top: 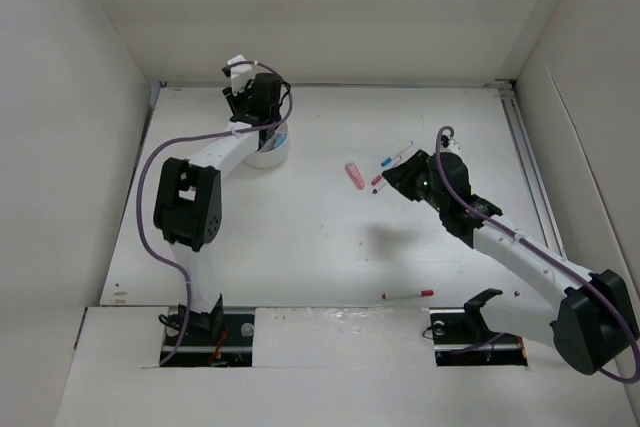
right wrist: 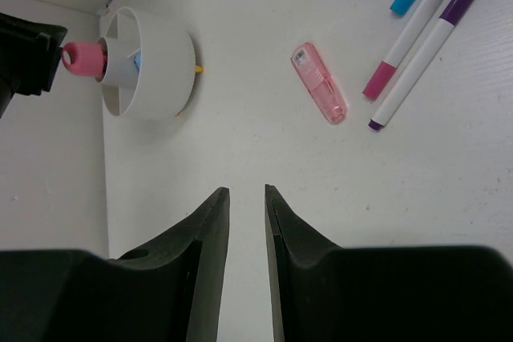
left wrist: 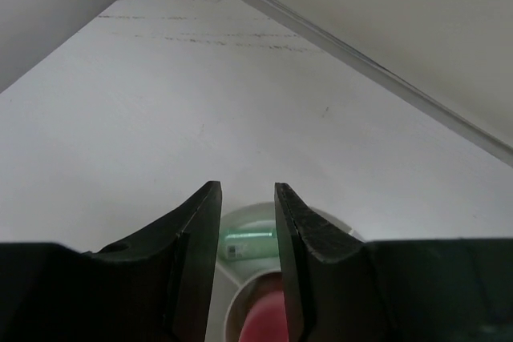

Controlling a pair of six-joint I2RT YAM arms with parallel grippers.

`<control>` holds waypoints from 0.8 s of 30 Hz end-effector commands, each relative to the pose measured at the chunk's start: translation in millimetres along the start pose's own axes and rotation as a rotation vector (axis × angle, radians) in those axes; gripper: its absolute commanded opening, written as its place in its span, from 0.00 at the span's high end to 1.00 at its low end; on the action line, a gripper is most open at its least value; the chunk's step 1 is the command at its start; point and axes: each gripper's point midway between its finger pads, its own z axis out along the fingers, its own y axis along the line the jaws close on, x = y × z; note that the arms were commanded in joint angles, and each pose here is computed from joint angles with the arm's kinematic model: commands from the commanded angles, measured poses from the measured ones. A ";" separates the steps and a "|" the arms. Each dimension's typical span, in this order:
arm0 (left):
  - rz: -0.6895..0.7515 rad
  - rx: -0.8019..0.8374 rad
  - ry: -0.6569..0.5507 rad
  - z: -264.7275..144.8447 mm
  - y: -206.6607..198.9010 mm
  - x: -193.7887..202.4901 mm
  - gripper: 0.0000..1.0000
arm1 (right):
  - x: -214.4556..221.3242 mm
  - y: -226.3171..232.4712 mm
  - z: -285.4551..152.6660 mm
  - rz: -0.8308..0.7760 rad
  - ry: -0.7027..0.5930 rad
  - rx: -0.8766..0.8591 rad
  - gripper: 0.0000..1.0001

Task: Sort the stationery into containers
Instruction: Place the stationery in the storage box, then pick up the stationery from the center of the board.

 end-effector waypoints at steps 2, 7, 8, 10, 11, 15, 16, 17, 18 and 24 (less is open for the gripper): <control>-0.231 0.191 -0.048 -60.2 -5.9 -73.4 0.70 | -16.2 28.2 -3.8 -0.010 -0.041 -0.074 0.70; -0.251 0.469 -0.021 -171.9 -53.6 -43.4 0.62 | -19.2 29.4 -5.6 -0.009 -0.054 -0.076 0.86; -0.224 0.498 0.009 -186.0 -63.1 -24.5 0.61 | -18.1 24.6 -4.7 -0.010 -0.057 -0.063 0.87; -0.117 0.520 0.093 -205.8 -80.9 24.8 0.61 | -19.7 23.5 -4.3 -0.009 -0.066 -0.056 0.87; -0.092 0.559 0.119 -227.3 -95.5 37.2 0.61 | -19.7 23.5 -4.3 -0.009 -0.066 -0.056 0.87; 0.014 0.615 0.265 -238.6 -117.6 100.6 0.61 | -27.3 19.8 -7.2 -0.004 -0.100 -0.045 0.77; 0.034 0.619 0.284 -237.0 -122.4 112.9 0.61 | -31.8 19.8 -9.1 0.001 -0.112 -0.047 0.72; 0.038 0.617 0.302 -236.0 -123.8 122.5 0.61 | -33.4 18.7 -8.9 0.001 -0.121 -0.040 0.70; 0.037 0.639 0.317 -238.9 -131.5 124.6 0.61 | -32.9 17.8 -11.0 0.002 -0.123 -0.043 0.68; 0.086 0.642 0.380 -233.8 -150.7 161.7 0.61 | -43.0 10.1 -15.0 0.031 -0.153 -0.024 0.45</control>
